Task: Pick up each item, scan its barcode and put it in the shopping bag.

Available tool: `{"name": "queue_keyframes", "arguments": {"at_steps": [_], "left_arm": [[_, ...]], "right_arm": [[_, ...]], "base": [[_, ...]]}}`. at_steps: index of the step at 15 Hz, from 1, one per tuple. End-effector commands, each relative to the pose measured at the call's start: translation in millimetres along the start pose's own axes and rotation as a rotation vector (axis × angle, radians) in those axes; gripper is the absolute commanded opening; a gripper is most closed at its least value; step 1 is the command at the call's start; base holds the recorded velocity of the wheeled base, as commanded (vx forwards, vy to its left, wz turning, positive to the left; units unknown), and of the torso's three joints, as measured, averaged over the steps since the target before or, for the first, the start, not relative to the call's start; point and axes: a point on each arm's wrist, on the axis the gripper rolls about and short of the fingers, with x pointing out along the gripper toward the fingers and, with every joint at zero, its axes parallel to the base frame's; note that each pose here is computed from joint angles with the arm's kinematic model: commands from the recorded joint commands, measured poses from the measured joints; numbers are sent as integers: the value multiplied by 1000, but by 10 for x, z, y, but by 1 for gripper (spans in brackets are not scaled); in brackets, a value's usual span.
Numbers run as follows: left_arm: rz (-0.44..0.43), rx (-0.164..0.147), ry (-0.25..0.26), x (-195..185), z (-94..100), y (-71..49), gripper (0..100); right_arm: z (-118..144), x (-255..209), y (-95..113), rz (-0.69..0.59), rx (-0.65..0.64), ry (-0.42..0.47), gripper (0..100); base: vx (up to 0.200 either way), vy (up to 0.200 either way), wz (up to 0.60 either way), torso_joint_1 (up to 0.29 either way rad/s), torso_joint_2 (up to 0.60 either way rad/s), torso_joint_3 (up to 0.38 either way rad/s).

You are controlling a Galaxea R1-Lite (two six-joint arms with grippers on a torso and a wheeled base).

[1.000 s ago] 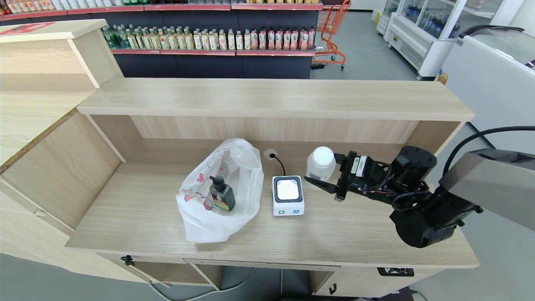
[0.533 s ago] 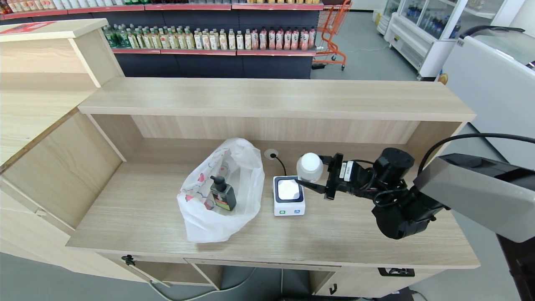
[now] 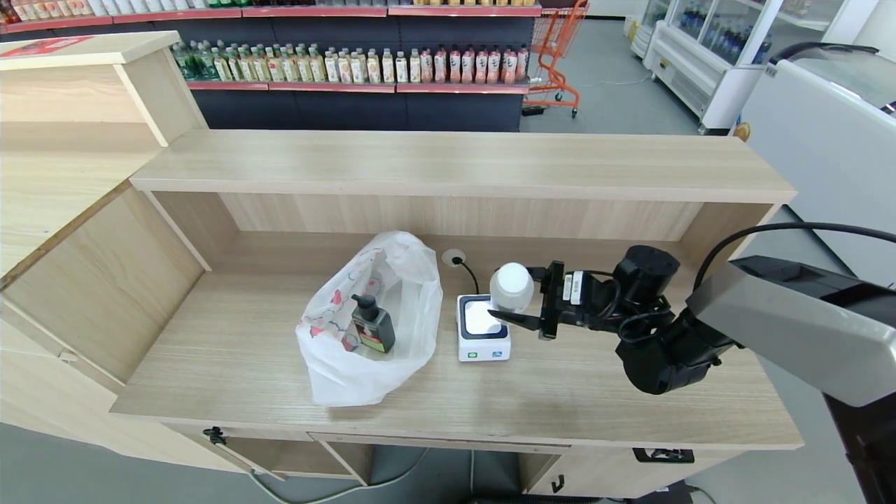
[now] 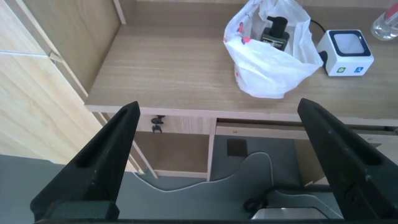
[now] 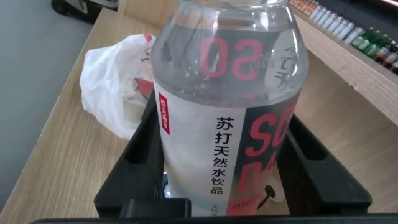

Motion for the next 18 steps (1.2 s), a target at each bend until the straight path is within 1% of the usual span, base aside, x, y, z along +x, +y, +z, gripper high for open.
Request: {"name": "queue_keyframes", "arguments": {"at_steps": [1,3,6,10,11,14,17,18], "left_arm": [[1,0,0,0,0,0,100],[0,0,0,0,0,0,100],[0,0,0,0,0,0,100],[0,0,0,0,0,0,100],[1,0,0,0,0,0,100],[1,0,0,0,0,0,100],[0,-2,0,0,0,0,100],[0,0,0,0,0,0,100]], "right_arm": [[-16,-10,21,3,-7,4,0],[-27,-22,41,8,-41,6,0],[-135,-117,82,14,-58,25,0],[-213,-243,63,0,-107,53,0],[-223,-245,76,6,-105,50,0],[-222,-231,97,62,-131,-2,0],[-234,-242,98,66,-133,-5,0],[-306,-234,127,67,-162,-5,0]], "base": [[0,0,0,0,0,0],[0,0,0,0,0,0],[0,0,0,0,0,0],[0,0,0,0,0,0],[0,0,0,0,0,0],[0,0,0,0,0,0],[0,0,0,0,0,0],[0,0,0,0,0,0]]}}
